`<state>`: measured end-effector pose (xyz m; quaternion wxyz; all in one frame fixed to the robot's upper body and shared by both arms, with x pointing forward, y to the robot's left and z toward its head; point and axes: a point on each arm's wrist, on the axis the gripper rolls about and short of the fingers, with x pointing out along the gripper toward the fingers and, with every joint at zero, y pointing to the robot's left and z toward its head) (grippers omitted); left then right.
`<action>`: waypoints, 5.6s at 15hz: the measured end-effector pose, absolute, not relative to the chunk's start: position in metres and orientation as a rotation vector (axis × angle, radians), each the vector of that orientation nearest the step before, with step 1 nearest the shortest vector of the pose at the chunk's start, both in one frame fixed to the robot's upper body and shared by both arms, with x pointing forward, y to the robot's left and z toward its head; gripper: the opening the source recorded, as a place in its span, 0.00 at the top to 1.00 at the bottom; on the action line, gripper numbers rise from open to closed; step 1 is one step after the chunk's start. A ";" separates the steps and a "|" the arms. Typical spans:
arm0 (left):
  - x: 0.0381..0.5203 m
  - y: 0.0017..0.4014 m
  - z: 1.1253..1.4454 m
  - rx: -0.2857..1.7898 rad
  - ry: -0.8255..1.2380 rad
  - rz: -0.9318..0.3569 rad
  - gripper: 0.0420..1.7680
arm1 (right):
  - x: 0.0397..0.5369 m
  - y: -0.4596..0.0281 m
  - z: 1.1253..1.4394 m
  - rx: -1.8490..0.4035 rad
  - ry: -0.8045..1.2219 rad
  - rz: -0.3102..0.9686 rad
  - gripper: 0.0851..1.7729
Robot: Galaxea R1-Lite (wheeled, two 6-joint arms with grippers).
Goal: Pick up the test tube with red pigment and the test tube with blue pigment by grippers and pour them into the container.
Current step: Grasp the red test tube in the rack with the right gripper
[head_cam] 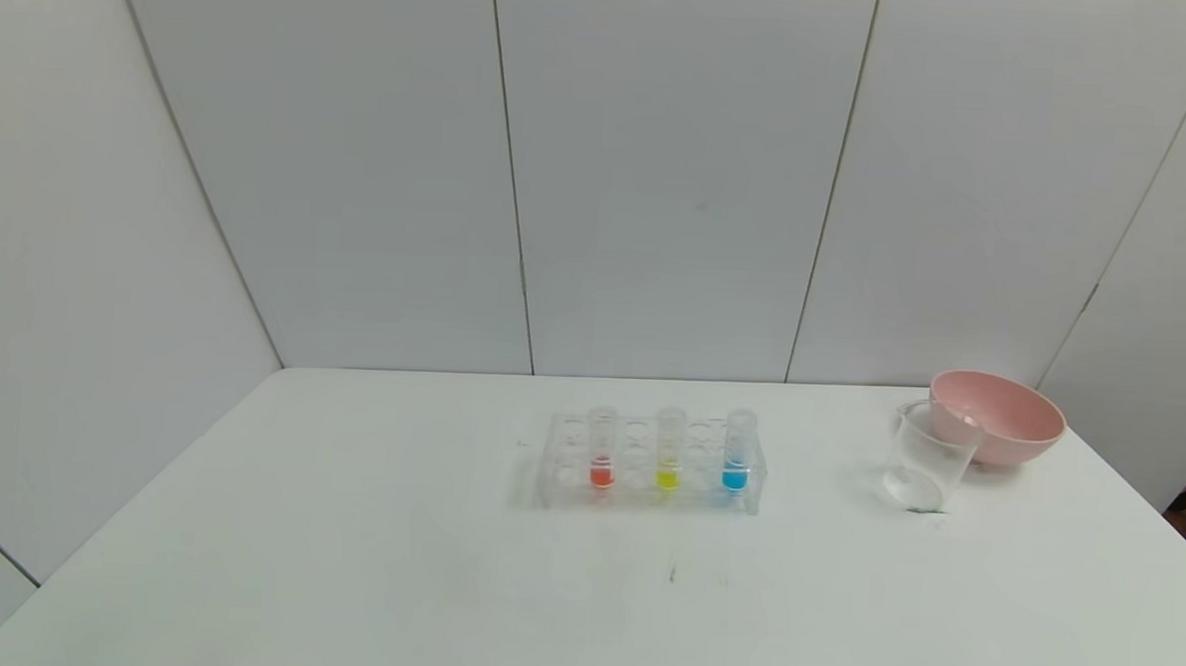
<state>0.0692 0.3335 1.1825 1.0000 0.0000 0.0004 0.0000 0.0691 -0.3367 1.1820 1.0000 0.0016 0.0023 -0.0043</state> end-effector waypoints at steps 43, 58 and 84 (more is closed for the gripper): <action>0.069 0.334 1.183 0.000 0.001 0.000 0.00 | 0.268 -0.167 1.229 0.013 0.140 0.322 0.04; 0.069 0.334 1.183 0.000 0.001 0.000 0.00 | 0.268 -0.054 1.193 0.012 0.177 0.413 0.04; 0.069 0.334 1.182 0.000 0.001 0.000 0.00 | 0.422 0.013 1.180 0.013 0.157 0.319 0.11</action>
